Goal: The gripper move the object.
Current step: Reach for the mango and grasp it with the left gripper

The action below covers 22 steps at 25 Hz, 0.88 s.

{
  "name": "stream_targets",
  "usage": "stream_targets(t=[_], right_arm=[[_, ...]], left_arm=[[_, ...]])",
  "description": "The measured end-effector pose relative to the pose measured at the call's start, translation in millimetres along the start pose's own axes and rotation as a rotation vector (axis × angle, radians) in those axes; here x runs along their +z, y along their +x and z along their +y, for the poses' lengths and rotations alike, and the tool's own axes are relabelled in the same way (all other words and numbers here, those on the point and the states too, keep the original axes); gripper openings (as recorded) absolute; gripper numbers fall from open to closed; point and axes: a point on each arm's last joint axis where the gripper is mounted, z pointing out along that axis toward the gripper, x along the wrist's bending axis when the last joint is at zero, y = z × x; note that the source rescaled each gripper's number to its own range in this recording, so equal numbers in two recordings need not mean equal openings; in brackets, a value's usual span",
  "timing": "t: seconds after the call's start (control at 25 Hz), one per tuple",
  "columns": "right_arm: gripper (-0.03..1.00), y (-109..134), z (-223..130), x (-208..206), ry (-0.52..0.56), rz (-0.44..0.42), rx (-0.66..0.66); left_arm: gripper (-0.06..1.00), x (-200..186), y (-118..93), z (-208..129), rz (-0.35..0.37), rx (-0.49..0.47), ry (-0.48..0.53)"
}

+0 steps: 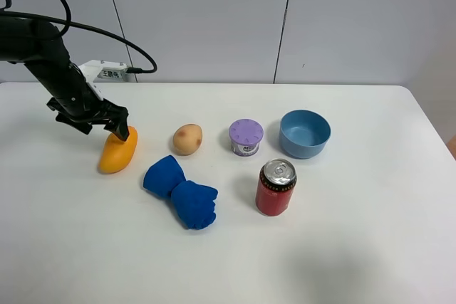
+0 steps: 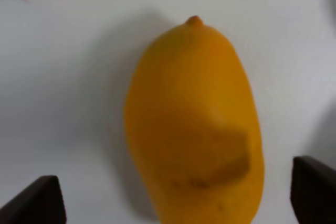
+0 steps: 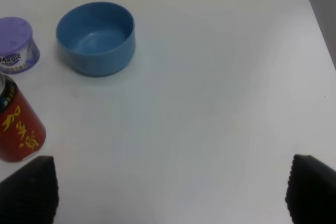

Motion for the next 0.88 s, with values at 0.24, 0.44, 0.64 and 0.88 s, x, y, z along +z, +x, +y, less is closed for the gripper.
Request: stream_targets(t=[0.24, 0.44, 0.64, 0.88], right_arm=[[1.00, 0, 0, 0, 0.000, 0.000, 0.000], [1.00, 0, 0, 0, 0.000, 0.000, 0.000], [1.00, 0, 0, 0, 0.000, 0.000, 0.000], [1.00, 0, 0, 0, 0.000, 0.000, 0.000]], left_arm=[[1.00, 14, -7, 1, -0.055, -0.010, 0.006], [1.00, 22, -8, 4, -0.051, 0.010, -0.016], [1.00, 46, -7, 0, -0.059, 0.009, 0.035], [0.75, 62, -6, -4, -0.067, 0.004, 0.077]])
